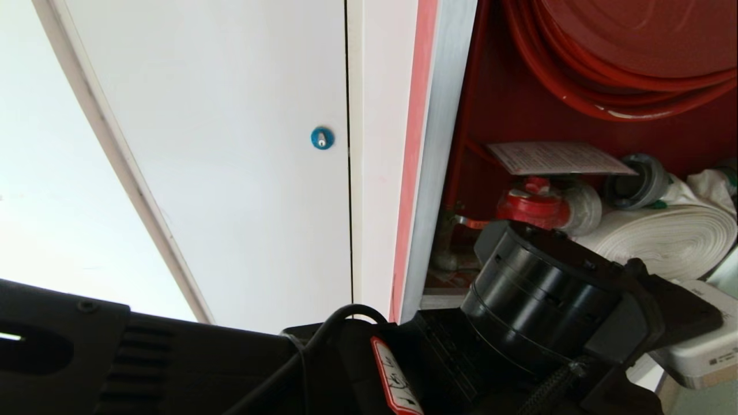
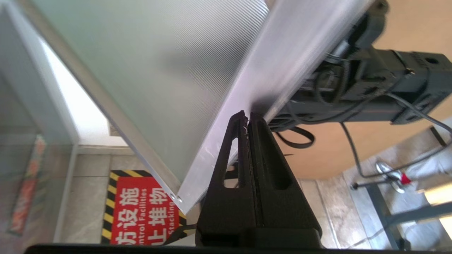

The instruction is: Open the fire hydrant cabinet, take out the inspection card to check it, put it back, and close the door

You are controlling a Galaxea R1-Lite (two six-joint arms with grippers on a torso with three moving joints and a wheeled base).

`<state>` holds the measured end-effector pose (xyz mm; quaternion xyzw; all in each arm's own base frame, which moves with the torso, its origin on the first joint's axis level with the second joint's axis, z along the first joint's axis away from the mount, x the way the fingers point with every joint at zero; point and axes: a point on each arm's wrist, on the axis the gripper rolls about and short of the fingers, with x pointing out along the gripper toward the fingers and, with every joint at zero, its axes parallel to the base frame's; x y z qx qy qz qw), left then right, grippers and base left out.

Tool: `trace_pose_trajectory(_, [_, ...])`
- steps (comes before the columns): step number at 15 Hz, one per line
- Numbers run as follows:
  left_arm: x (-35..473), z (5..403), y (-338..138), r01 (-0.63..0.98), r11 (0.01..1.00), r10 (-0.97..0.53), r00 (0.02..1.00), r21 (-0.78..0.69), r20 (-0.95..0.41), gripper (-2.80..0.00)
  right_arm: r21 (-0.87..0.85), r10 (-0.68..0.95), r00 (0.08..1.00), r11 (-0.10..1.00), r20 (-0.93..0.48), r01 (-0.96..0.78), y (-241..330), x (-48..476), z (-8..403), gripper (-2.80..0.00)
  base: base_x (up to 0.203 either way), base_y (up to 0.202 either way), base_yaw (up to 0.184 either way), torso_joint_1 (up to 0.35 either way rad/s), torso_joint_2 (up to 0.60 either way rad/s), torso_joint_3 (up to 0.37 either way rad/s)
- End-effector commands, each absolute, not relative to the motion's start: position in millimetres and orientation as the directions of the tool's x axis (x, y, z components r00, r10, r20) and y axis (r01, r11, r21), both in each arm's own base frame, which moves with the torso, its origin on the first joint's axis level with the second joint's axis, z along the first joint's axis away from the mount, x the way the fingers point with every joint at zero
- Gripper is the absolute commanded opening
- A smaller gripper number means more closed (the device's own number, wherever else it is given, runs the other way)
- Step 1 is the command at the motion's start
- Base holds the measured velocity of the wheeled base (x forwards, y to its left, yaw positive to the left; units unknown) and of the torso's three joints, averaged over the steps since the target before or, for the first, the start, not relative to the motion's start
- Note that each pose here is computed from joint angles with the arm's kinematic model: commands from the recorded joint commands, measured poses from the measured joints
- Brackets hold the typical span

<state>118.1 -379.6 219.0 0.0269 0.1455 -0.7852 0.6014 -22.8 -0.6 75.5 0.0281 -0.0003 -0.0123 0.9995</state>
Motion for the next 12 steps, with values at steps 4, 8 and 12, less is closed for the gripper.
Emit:
trace_pose_trajectory(4, [107.9, 208.8, -389.0, 0.942, -0.261, -0.922, -0.308, -0.209, -0.235, -2.80, 0.057, -0.025, 1.000, 0.998, -0.001, 0.025, -0.6, -22.7, 75.5, -2.80, 0.000, 0.000, 0.000, 0.000, 0.00, 0.000])
trace_pose_trajectory(8, [110.6, 211.0, -386.6, 0.945, -0.254, -0.926, -0.299, -0.207, -0.232, -2.80, 0.057, -0.025, 1.000, 0.998, 0.000, 0.025, -0.6, -22.8, 75.5, -2.80, 0.000, 0.000, 0.000, 0.000, 0.00, 0.000])
trace_pose_trajectory(12, [148.6, 210.1, -363.2, 0.965, -0.145, -0.949, -0.198, -0.218, -0.246, -2.80, 0.057, -0.025, 1.000, 0.998, 0.000, 0.025, -0.6, -22.8, 75.5, -2.80, 0.000, 0.000, 0.000, 0.000, 0.00, 0.000])
